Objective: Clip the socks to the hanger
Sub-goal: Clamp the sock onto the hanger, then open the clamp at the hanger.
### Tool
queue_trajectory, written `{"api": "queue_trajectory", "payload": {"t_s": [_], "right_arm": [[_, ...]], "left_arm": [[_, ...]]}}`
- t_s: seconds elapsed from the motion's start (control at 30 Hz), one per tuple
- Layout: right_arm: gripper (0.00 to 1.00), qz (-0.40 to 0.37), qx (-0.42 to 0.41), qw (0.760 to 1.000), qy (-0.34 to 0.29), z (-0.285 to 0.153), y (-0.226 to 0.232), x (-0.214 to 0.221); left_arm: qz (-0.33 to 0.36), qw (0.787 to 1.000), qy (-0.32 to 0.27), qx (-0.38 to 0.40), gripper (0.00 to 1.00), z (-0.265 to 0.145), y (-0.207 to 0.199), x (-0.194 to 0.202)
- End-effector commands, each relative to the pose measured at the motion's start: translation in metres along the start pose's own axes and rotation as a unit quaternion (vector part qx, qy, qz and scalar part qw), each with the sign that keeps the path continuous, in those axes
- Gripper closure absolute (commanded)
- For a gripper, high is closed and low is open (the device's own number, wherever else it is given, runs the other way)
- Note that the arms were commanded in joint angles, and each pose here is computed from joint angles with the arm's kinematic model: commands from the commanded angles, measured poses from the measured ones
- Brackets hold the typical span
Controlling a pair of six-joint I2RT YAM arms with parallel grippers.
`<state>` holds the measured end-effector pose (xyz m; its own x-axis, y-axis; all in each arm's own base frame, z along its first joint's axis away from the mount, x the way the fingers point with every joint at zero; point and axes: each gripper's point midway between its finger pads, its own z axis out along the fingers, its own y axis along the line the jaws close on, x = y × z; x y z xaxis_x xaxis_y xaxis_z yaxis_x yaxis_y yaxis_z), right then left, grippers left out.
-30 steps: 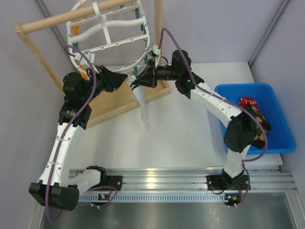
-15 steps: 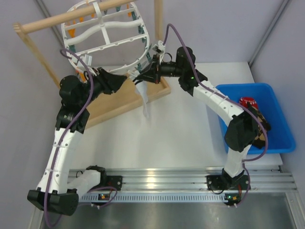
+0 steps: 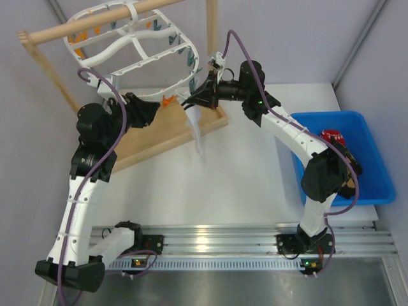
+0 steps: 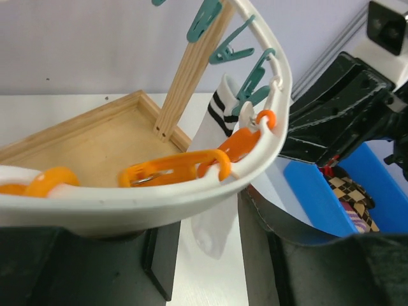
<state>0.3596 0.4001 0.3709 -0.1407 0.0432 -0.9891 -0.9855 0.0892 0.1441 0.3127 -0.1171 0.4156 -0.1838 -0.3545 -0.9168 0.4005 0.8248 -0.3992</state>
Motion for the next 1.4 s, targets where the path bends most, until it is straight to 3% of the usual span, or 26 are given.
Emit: {"api": "queue_trajectory", "payload": {"t_s": [0.0, 0.33, 0.87, 1.2, 1.37], "right_arm": [[1.00, -0.052, -0.005, 0.998, -0.030, -0.007, 0.008, -0.037], [1.00, -0.048, -0.007, 0.999, -0.024, -0.007, 0.008, -0.032], [1.00, -0.042, -0.021, 0.999, -0.024, -0.008, 0.015, -0.033], [1.00, -0.039, -0.016, 0.999, -0.025, -0.008, 0.013, -0.032], [1.00, -0.042, -0.015, 0.999, -0.027, -0.009, 0.014, -0.034]], "left_arm": [[0.015, 1.000, -0.008, -0.006, 0.55, 0.005, 0.002, -0.009], [-0.010, 0.999, -0.019, 0.050, 0.54, 0.015, -0.013, -0.006], [-0.048, 0.998, -0.031, 0.041, 0.53, 0.035, -0.004, -0.005], [-0.023, 0.998, -0.026, 0.051, 0.52, 0.022, -0.010, -0.003], [0.002, 0.999, -0.008, 0.051, 0.46, 0.005, -0.013, 0.005]]}}
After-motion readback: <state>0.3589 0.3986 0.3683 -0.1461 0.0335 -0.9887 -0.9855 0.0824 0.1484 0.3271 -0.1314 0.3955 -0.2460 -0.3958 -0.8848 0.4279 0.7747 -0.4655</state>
